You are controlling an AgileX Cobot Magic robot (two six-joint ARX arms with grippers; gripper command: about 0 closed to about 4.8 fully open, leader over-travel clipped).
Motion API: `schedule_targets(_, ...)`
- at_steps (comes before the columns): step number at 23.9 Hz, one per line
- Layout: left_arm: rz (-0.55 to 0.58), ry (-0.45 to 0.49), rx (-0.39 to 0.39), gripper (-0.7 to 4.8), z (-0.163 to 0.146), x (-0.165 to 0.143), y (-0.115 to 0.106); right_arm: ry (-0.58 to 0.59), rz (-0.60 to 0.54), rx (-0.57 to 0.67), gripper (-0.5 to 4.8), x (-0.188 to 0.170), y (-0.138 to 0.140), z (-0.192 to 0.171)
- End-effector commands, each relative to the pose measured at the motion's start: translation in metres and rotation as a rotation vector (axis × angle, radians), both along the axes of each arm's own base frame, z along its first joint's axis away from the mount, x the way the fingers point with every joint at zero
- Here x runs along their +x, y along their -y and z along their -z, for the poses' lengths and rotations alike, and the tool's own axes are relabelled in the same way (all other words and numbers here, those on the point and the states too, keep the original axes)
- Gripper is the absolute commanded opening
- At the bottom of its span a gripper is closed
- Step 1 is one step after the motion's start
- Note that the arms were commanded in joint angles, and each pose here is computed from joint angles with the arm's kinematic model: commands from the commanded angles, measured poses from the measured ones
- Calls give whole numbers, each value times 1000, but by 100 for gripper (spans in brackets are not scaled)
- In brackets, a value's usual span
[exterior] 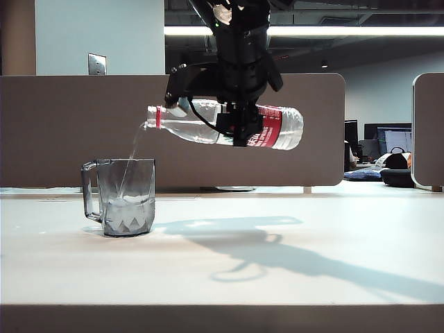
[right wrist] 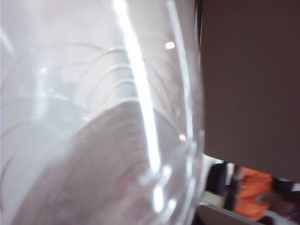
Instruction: Pick up the mineral water bottle on the table and pour water into the mug until it's half full.
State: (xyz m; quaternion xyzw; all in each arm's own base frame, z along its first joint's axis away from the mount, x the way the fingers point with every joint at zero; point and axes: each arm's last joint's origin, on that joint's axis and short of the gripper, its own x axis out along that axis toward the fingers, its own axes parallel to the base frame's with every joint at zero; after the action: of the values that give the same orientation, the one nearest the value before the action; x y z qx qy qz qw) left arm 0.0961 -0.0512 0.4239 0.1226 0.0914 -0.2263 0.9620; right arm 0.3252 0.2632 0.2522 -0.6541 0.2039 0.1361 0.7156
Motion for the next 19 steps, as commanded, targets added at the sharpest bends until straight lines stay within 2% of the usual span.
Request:
schedule_targets(1,-1,14,-7,-5,-3,-1,-1,28,30,175,224,0,-1,-11)
schedule_targets(3,-1,15,-7,-5,-3,-1,-1,9,41,247,224,-1,-2,-10)
schedule_targets(10,-2,13,-10,-5,-3,-1,-1,-62,259,730,225,0,1,-6)
schedule_targets(15,-1,12,-9,-5,-3,-1,-1,-55,325,858,225,-1,2,-11)
schedule_targets(16,-2,12,-9,-5,-3,-1,-1,-51,341,883,240,-1,4,-13)
schedule_targets(17,-2,12,-9,-5,-3,-1,-1,-46,384,944,256,-2,9,-18)
schedule_targets(19,-2,12,-9,-5,-3,-1,-1,-43,437,1039,255,-2,17,-25)
